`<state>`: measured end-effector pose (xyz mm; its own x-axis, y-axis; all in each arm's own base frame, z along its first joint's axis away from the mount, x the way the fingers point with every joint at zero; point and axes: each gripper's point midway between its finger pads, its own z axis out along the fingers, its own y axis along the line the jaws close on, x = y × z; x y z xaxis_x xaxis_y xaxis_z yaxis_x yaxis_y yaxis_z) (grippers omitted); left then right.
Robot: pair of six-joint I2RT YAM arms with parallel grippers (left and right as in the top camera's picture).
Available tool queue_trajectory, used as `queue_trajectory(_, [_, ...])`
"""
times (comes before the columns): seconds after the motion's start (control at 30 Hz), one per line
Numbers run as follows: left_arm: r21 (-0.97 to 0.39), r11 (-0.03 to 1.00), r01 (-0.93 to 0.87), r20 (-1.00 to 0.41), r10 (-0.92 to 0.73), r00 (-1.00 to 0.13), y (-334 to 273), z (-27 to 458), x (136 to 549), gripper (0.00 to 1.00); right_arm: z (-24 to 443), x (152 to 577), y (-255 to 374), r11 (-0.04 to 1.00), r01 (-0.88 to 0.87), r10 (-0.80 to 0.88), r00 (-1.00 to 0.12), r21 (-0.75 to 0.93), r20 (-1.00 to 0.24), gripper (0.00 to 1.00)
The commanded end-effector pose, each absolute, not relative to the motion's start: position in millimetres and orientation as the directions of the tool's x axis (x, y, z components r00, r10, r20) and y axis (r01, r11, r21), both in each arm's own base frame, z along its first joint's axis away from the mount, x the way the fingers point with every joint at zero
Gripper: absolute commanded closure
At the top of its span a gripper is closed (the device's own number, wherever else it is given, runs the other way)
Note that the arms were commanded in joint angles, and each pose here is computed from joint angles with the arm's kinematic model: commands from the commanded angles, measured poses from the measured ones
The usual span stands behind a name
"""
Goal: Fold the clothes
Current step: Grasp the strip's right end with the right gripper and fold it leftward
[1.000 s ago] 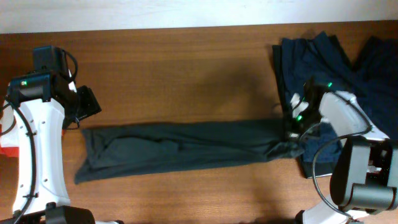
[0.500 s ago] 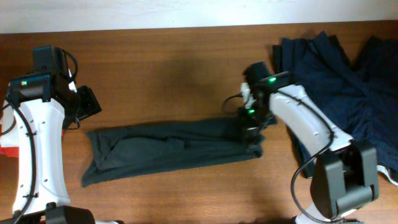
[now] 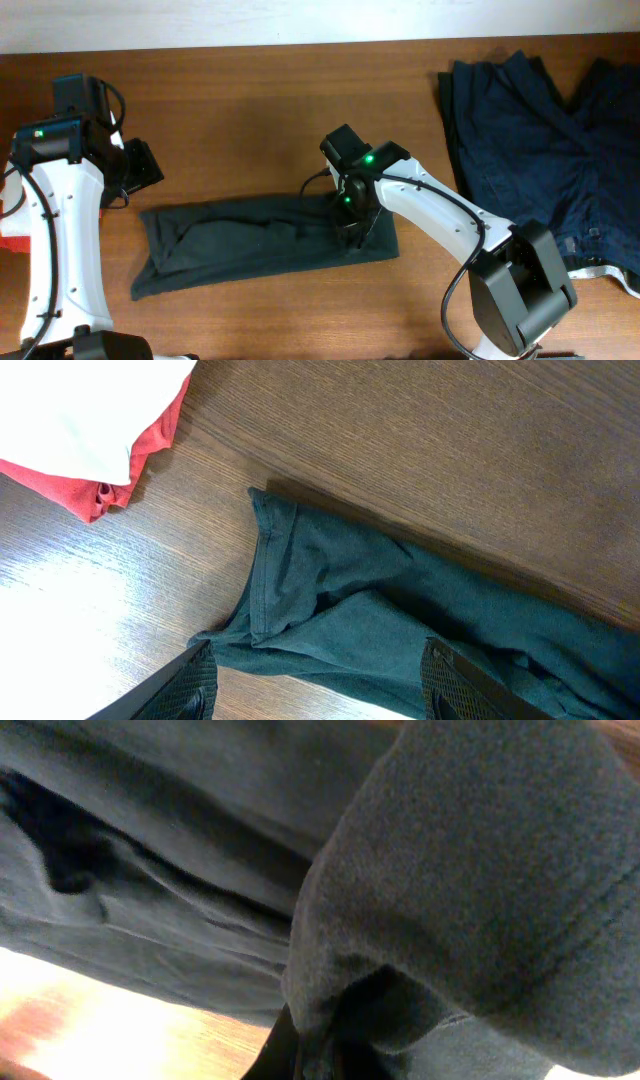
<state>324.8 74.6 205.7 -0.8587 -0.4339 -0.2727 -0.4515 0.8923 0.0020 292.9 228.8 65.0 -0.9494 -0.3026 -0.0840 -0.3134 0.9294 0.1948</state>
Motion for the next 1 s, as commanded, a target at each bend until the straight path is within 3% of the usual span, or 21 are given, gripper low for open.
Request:
queue_trajectory(0.0, [-0.010, 0.898, -0.441, -0.289, -0.425, -0.858, 73.8, 212.7, 325.0, 0.35, 68.5, 289.9, 241.6, 0.918, -0.312, -0.300, -0.950, 0.246, -0.082, 0.96])
queue_trajectory(0.27, [-0.009, 0.899, -0.438, -0.289, -0.421, -0.860, 73.8, 212.6, 325.0, 0.35, 71.9, 284.7, 254.7, 0.895, -0.321, -0.313, -0.947, 0.311, -0.079, 0.90])
queue_trajectory(0.37, [-0.009, 0.899, -0.438, -0.289, -0.421, -0.860, 73.8, 212.6, 325.0, 0.35, 75.0, 274.0, 267.5, 0.853, -0.377, -0.375, -0.924, 0.361, -0.079, 0.71])
queue_trajectory(0.4, [-0.009, 0.899, -0.438, -0.289, -0.421, -0.860, 73.8, 212.6, 325.0, 0.35, 79.9, 262.5, 280.2, 0.776, -0.469, -0.473, -0.875, 0.422, -0.103, 0.50])
queue_trajectory(0.47, [-0.009, 0.899, -0.438, -0.289, -0.421, -0.860, 73.8, 212.6, 325.0, 0.35, 80.7, 260.3, 283.7, 0.755, -0.496, -0.498, -0.859, 0.428, -0.117, 0.38])
queue_trajectory(0.63, [-0.007, 0.901, -0.435, -0.286, -0.418, -0.862, 73.7, 212.4, 324.2, 0.35, 84.5, 271.2, 277.0, 0.768, -0.478, -0.471, -0.873, 0.426, -0.130, 0.36])
queue_trajectory(0.73, [-0.007, 0.901, -0.435, -0.285, -0.418, -0.862, 73.7, 212.3, 324.1, 0.35, 89.6, 283.3, 252.8, 0.815, -0.426, -0.421, -0.901, 0.392, -0.104, 0.40])
queue_trajectory(0.97, [0.018, 0.904, -0.428, -0.203, -0.416, -0.887, 70.9, 188.5, 308.1, 0.24, 140.2, 312.3, 174.4, 0.937, -0.283, -0.283, -0.959, 0.203, -0.034, 0.44])
